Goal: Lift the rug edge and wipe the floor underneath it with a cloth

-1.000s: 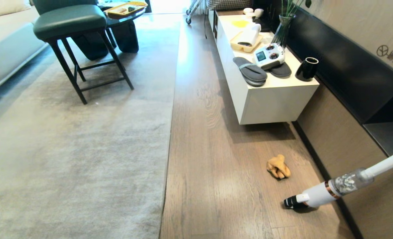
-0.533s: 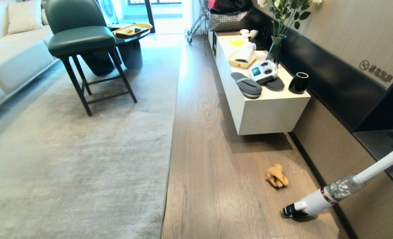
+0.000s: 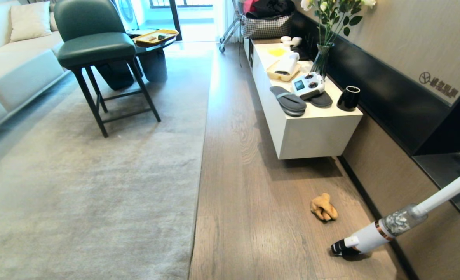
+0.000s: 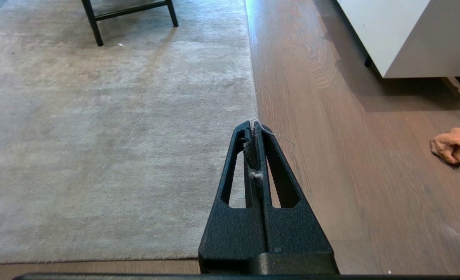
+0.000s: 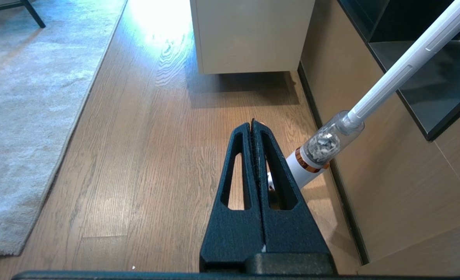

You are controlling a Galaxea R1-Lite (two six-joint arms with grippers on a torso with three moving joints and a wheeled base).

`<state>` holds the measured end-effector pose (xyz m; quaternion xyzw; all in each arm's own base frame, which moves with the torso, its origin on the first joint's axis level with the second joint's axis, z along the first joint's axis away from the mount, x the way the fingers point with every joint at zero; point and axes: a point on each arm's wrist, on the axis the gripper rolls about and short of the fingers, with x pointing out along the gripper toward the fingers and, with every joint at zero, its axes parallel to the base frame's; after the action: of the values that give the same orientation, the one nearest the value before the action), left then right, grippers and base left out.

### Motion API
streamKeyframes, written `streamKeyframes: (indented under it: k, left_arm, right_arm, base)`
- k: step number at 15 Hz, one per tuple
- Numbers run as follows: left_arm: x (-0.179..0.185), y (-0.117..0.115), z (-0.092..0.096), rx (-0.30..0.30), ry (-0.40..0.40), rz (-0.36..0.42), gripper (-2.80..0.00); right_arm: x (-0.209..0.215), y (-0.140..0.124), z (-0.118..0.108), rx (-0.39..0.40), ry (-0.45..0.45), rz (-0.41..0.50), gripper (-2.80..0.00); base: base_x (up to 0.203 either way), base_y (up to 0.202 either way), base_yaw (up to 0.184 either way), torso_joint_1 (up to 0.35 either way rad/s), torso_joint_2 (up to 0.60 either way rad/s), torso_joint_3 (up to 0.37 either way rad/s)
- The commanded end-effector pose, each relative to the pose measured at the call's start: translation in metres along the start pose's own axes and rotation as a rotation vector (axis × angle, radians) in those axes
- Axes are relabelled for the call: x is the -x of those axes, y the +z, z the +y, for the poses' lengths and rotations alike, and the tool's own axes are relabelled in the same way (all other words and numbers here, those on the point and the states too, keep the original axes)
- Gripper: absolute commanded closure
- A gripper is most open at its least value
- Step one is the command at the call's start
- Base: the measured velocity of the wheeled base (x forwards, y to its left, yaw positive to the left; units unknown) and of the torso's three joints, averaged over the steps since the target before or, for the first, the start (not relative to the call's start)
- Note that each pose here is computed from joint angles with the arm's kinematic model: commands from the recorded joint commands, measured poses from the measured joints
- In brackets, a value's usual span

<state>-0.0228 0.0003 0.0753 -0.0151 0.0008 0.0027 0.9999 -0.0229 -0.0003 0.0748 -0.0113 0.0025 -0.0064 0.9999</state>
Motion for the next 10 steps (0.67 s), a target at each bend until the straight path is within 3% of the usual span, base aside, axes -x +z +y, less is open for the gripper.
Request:
streamKeyframes:
  k: [1, 10]
  left_arm:
    - [0.0, 0.0003, 0.0, 0.0, 0.001, -0.003, 0.0]
    - [0.0, 0.0002, 0.0002, -0.001, 0.011, -0.002, 0.0]
  right_arm:
    - [-0.0001, 0.0, 0.0, 0.0, -0.001, 0.001, 0.0]
    - [-0.0001, 0.0, 0.0, 0.0, -0.001, 0.001, 0.0]
  base:
    - [0.0, 0.0, 0.0, 0.0, 0.0, 0.0]
    - [0.0, 0.0, 0.0, 0.001, 0.0, 0.026]
